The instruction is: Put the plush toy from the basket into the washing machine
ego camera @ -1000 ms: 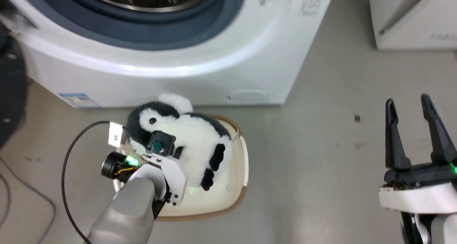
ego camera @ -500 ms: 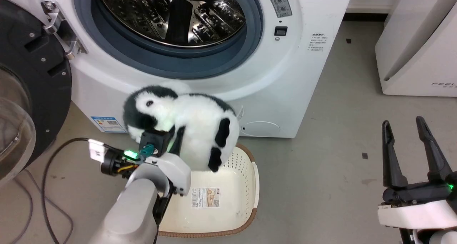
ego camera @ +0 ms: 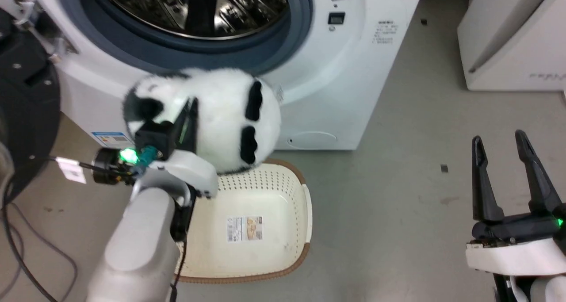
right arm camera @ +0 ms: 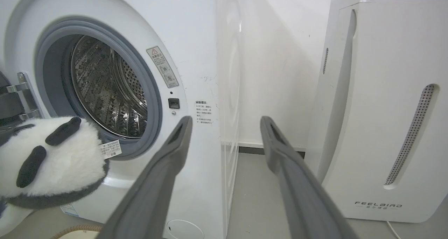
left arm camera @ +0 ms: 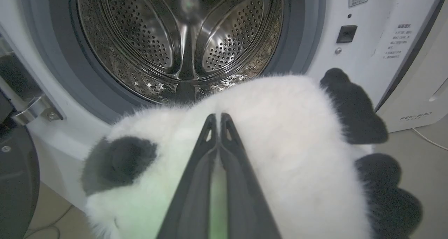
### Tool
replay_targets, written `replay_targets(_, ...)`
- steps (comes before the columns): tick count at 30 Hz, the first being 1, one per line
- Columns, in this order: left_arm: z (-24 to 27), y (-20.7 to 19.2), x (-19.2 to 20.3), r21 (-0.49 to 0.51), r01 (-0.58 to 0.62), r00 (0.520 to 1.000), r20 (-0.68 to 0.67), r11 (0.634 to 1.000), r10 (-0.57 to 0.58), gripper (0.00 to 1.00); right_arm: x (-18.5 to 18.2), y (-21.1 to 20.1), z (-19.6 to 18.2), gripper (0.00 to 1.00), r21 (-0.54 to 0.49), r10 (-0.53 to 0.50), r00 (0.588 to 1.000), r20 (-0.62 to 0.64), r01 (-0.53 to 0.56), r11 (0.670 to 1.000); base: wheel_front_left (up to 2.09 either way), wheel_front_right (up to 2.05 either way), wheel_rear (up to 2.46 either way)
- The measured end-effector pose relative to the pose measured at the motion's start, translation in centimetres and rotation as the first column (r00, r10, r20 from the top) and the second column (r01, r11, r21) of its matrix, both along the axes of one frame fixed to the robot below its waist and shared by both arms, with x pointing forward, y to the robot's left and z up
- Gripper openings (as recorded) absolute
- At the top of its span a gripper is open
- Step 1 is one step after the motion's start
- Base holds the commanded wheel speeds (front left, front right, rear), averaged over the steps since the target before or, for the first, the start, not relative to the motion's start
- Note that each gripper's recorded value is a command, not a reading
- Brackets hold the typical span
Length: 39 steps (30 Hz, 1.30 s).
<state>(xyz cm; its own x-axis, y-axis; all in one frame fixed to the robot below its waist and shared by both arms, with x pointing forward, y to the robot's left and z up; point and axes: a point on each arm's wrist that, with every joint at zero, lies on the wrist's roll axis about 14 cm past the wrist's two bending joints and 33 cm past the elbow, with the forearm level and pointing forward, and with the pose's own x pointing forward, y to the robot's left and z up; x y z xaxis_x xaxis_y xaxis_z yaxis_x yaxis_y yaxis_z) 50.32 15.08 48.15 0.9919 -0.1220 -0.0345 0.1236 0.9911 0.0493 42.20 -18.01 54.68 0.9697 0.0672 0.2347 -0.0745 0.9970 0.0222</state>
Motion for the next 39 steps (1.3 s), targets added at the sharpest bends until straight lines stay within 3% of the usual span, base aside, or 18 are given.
replay_targets(9,0.4,0.0,3.8,-0.006,-0.01,0.999,0.036,1.0,0.01,0.0,0.7,-1.3,-1.8,1.0,-0.012,-0.038,0.998,-0.045,0.037,0.999,0.0,0.0,0.0)
replay_targets(22,1.7,-1.2,12.8,-0.006,0.006,0.99,0.141,1.0,-0.006,0.0,3.2,-3.2,-4.5,1.0,-0.028,-0.085,0.992,-0.094,0.083,0.996,0.0,0.0,0.0)
replay_targets(39,-0.6,1.3,24.5,-0.046,-0.092,0.97,0.221,0.995,0.1,0.0,5.0,-6.5,-10.7,1.0,-0.071,-0.17,0.96,-0.223,0.158,0.985,0.0,0.0,0.0)
